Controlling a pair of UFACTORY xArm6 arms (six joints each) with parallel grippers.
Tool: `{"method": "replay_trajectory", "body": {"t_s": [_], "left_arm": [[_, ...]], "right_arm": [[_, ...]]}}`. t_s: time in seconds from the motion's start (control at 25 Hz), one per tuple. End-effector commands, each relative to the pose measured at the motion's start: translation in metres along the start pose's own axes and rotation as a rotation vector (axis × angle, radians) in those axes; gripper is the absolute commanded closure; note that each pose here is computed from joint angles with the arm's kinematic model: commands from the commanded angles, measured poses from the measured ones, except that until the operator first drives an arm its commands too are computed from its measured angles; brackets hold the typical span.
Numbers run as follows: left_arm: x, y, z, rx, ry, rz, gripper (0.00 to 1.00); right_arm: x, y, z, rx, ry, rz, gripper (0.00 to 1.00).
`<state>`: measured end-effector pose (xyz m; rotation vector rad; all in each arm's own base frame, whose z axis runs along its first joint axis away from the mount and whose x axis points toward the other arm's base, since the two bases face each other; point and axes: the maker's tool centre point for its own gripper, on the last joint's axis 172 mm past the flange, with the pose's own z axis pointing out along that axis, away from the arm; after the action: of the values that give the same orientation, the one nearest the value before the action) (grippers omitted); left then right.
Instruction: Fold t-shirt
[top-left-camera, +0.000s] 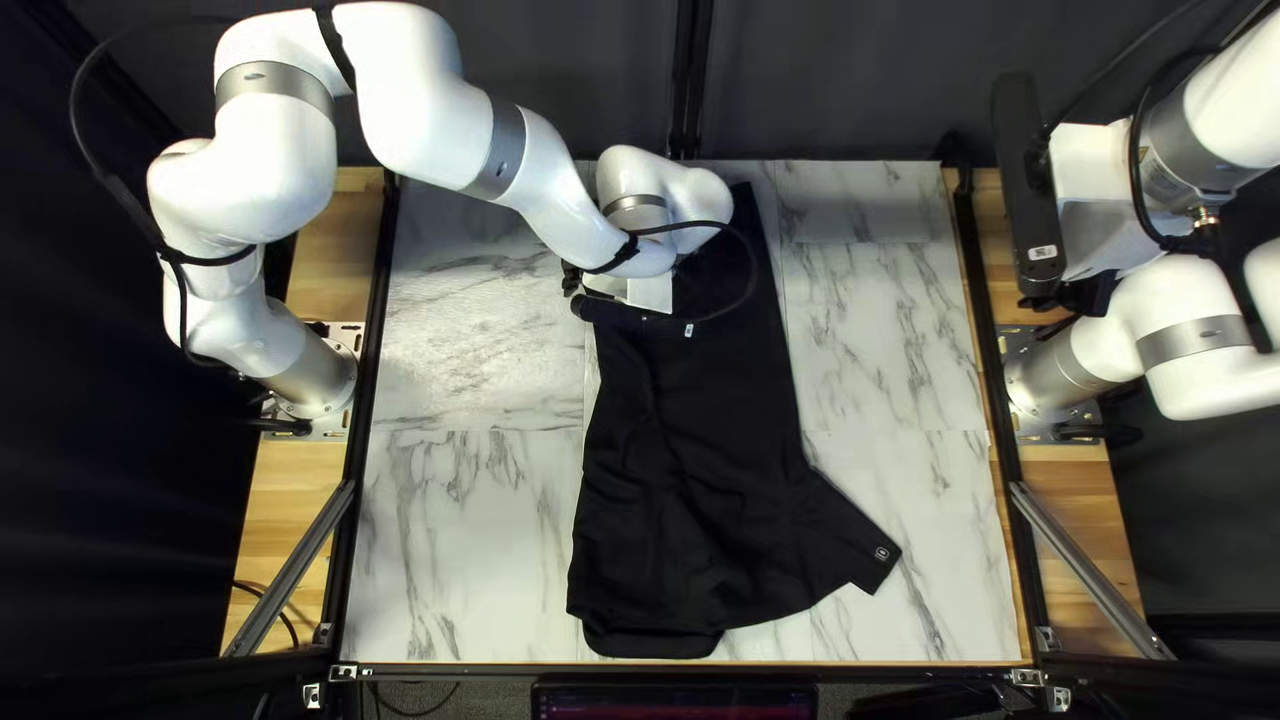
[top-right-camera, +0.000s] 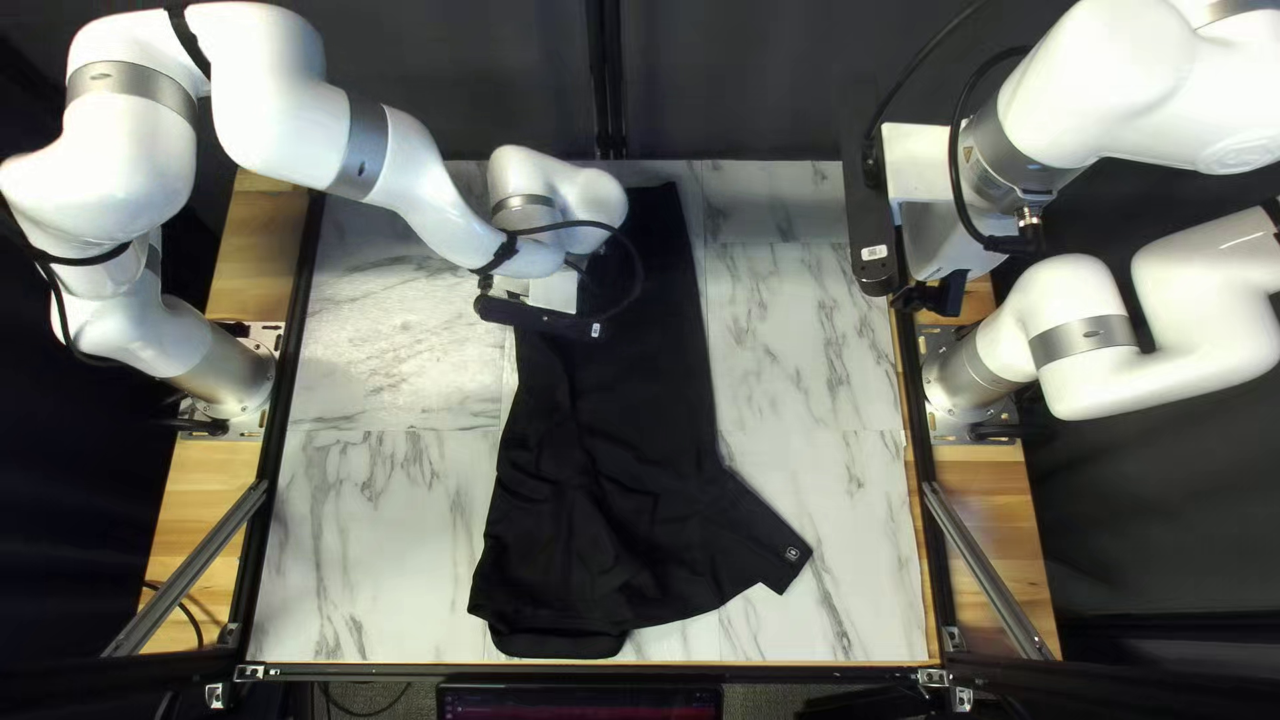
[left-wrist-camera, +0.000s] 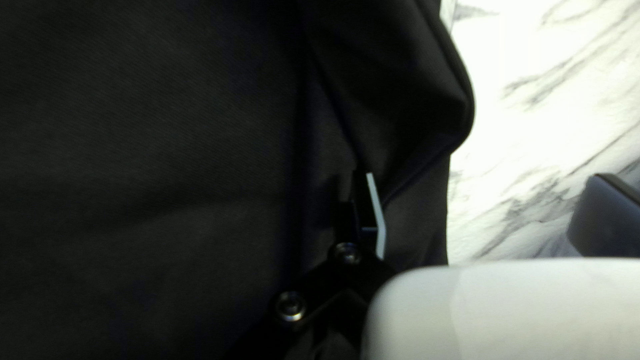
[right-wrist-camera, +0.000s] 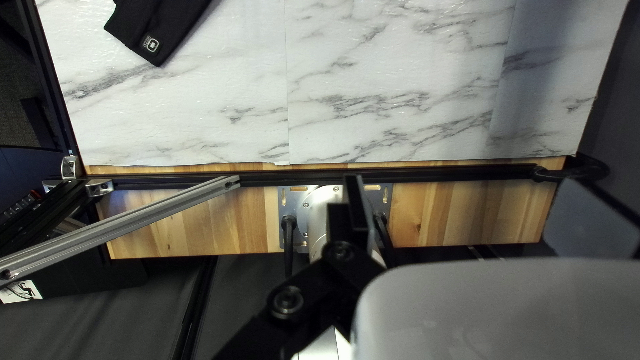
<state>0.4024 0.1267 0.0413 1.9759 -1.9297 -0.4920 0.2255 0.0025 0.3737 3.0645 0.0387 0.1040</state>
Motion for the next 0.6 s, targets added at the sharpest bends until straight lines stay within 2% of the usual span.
{"method": "replay_trajectory", "body": {"t_s": [0.04, 0.16, 0.24, 0.28, 0.32, 0.36, 0.4, 0.44, 0.6], "left_arm": [[-0.004, 0.000, 0.000, 0.000, -0.002, 0.004, 0.00], [-0.011, -0.002, 0.001, 0.000, -0.005, 0.004, 0.00], [-0.015, -0.003, 0.001, -0.002, -0.006, 0.003, 0.10], [-0.016, -0.004, 0.001, -0.003, -0.006, 0.003, 0.20], [-0.017, -0.004, 0.002, -0.005, -0.005, 0.003, 0.20], [-0.018, -0.004, 0.003, -0.007, -0.005, 0.003, 0.53], [-0.019, -0.004, 0.003, -0.008, -0.004, 0.002, 0.53], [-0.020, -0.003, 0.004, -0.010, -0.004, 0.002, 0.99], [-0.024, 0.000, 0.005, -0.012, -0.004, -0.005, 1.00]], "right_arm": [[0.000, 0.000, 0.000, 0.000, 0.000, 0.000, 0.00], [0.000, 0.000, 0.000, 0.000, 0.000, 0.000, 0.00], [0.000, 0.000, 0.000, 0.000, 0.000, 0.000, 0.00], [0.000, 0.000, 0.000, 0.000, 0.000, 0.000, 0.00], [0.000, 0.000, 0.000, 0.000, 0.000, 0.000, 0.00], [0.000, 0.000, 0.000, 0.000, 0.000, 0.000, 0.00], [0.000, 0.000, 0.000, 0.000, 0.000, 0.000, 0.00], [0.000, 0.000, 0.000, 0.000, 0.000, 0.000, 0.00], [0.000, 0.000, 0.000, 0.000, 0.000, 0.000, 0.00]]}}
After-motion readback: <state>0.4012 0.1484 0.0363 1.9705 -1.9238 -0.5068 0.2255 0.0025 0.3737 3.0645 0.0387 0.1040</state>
